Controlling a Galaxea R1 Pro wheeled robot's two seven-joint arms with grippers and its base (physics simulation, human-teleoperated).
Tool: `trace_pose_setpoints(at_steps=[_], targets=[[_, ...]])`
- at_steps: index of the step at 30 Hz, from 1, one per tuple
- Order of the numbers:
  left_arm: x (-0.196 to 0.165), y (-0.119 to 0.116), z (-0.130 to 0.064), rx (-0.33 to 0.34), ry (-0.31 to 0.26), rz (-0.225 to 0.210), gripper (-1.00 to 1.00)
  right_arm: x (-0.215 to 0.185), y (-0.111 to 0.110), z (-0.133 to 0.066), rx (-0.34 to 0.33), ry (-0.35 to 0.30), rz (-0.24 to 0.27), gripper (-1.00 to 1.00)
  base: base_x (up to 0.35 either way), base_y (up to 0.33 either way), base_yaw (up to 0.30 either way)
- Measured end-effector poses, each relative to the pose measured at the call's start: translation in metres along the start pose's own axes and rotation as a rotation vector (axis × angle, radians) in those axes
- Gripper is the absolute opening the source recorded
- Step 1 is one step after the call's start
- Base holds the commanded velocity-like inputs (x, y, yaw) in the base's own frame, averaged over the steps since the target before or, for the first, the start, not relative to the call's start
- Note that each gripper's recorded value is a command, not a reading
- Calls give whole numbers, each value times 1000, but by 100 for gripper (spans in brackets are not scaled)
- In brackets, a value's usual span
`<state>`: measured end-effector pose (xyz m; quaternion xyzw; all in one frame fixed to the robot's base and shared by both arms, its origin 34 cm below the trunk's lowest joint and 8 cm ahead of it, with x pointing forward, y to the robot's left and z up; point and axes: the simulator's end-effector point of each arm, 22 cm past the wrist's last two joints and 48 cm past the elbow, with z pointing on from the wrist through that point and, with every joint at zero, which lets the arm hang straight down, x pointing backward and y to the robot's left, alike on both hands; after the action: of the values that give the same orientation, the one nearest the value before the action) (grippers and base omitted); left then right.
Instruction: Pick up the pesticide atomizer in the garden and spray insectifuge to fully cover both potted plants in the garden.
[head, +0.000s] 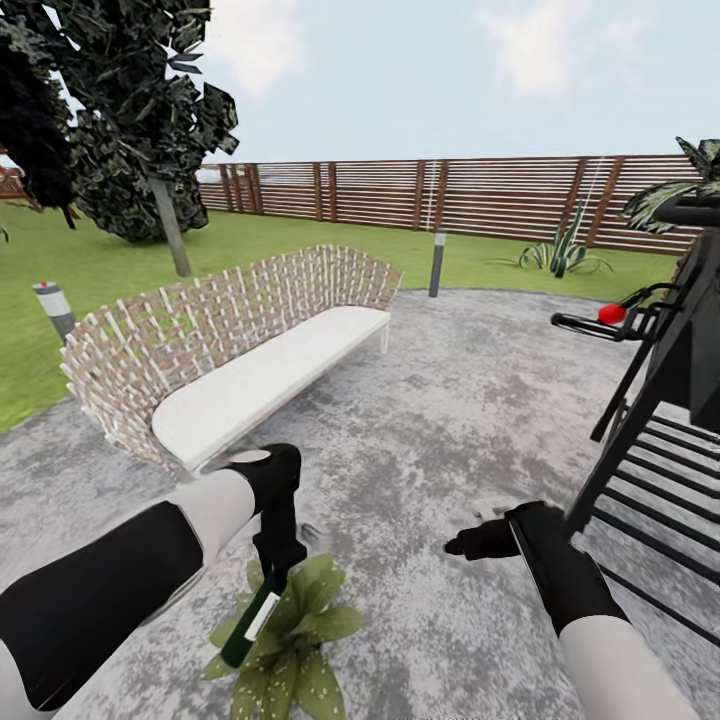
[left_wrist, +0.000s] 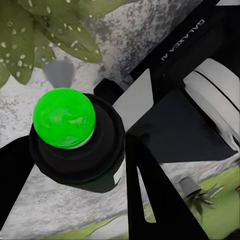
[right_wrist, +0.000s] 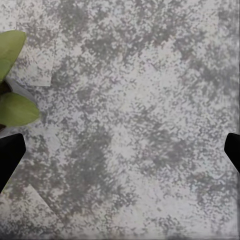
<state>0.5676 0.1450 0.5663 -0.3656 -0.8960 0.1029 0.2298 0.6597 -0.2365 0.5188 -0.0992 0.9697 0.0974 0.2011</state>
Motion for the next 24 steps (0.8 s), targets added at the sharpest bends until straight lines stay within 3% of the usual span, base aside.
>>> trace_pose_setpoints(at_steps=[9, 24], targets=[[13, 16, 3, -76, 60, 4, -100, 0, 0, 0, 0, 0, 0, 100, 0, 0, -20], [15, 17, 5, -79, 67, 8, -100, 0, 0, 0, 0, 0, 0, 100, 0, 0, 0]])
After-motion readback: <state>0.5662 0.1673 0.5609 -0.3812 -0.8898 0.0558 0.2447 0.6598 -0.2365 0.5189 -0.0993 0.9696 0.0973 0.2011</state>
